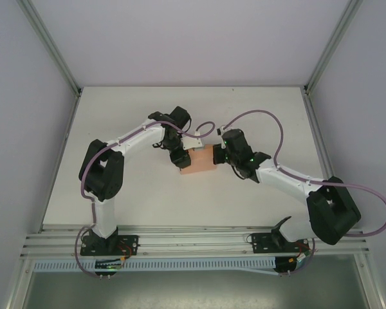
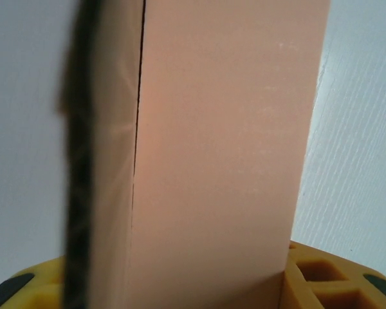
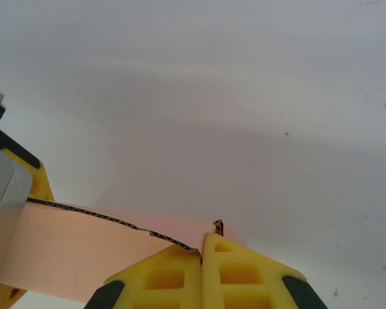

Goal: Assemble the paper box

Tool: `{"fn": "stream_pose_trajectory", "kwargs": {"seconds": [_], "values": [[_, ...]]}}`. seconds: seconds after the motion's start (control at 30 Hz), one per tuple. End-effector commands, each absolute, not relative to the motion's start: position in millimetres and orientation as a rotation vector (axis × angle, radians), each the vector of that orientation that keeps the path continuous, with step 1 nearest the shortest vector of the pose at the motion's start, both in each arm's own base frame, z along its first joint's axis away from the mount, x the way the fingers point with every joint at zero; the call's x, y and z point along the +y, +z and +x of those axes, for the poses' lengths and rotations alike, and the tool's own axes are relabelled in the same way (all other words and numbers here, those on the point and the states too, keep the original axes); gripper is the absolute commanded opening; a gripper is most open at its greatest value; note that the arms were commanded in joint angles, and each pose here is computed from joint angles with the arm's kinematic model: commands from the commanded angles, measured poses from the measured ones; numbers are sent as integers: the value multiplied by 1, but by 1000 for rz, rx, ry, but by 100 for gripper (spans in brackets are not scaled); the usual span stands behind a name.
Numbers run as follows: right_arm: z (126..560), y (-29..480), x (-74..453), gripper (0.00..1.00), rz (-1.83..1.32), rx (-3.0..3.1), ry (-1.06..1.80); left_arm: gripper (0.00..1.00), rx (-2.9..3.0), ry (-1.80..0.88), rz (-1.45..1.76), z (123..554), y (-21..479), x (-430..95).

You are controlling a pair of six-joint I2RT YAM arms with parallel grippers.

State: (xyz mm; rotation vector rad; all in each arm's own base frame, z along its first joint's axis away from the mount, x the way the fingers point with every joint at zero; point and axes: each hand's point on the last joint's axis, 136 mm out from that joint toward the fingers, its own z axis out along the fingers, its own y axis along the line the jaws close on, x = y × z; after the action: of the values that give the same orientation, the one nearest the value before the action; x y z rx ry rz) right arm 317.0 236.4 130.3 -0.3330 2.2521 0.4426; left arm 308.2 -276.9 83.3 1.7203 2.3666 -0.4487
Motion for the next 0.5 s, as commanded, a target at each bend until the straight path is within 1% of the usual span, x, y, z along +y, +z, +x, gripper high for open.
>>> {"fn": "stream_pose_trajectory", "kwargs": {"seconds": [0.0, 0.1, 0.3, 0.47], "values": [[258, 47, 228, 0, -526, 2491, 387, 46, 2375, -380, 1627, 334, 77, -285], [254, 36, 234, 0, -504, 2497, 447, 48, 2376, -392, 1614, 335, 78, -287], [246, 15, 229, 0, -529, 2526, 368, 50, 2373, -399, 1606, 335, 80, -288], [235, 0, 231, 0, -554, 2554, 416, 54, 2357, -404, 1595, 337, 84, -290]]}}
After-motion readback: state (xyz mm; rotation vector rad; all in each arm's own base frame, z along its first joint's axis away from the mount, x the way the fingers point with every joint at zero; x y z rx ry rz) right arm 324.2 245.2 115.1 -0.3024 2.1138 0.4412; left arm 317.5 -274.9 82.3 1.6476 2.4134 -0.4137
